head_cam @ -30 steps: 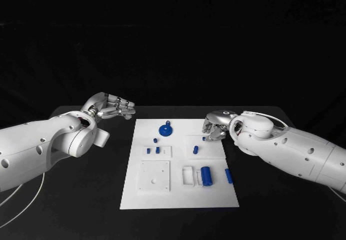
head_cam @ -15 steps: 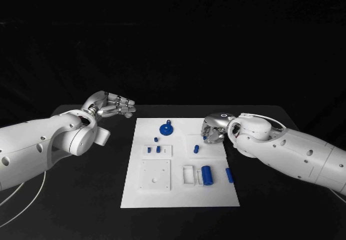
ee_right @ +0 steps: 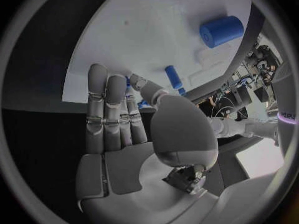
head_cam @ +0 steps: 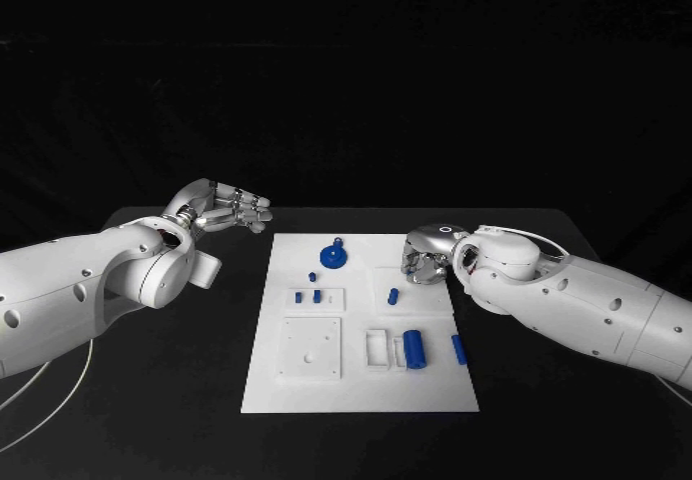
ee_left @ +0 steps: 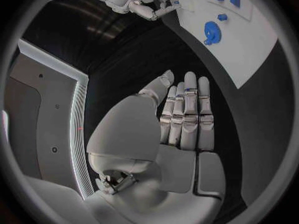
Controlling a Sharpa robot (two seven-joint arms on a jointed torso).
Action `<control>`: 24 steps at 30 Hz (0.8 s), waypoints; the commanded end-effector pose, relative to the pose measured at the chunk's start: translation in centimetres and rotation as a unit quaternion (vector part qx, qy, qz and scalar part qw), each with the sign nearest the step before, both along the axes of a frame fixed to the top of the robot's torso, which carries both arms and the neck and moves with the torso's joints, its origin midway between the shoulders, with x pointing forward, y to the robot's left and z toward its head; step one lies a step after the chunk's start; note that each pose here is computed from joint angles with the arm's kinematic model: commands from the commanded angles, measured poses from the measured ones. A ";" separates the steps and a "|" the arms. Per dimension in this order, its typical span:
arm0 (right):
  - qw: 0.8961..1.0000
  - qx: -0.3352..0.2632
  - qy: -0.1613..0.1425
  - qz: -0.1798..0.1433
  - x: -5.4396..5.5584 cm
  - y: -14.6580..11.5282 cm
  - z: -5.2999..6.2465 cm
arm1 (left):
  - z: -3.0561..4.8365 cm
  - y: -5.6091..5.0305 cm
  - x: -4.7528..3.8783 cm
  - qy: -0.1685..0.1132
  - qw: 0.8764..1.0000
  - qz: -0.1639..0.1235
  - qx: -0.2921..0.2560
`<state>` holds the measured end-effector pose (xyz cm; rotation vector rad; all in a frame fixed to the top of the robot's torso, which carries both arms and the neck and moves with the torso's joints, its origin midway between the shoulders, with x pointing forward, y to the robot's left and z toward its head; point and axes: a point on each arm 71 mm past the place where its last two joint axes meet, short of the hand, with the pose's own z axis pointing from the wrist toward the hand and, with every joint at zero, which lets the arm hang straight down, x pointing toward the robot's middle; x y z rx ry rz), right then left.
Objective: Assemble the parts on the task board
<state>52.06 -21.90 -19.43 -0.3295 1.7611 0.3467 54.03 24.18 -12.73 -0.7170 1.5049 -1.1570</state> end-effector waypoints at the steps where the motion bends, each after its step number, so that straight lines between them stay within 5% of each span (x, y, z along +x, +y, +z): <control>1: 1.000 -0.017 0.006 0.004 -0.3 0.2 -0.8 | 0.28 -0.1 0.00 -0.004 1.000 -0.004 -0.006; 24: 0.997 0.009 -0.078 0.002 -0.9 0.6 1.1 | 0.22 0.3 0.44 -0.003 1.000 0.001 -0.005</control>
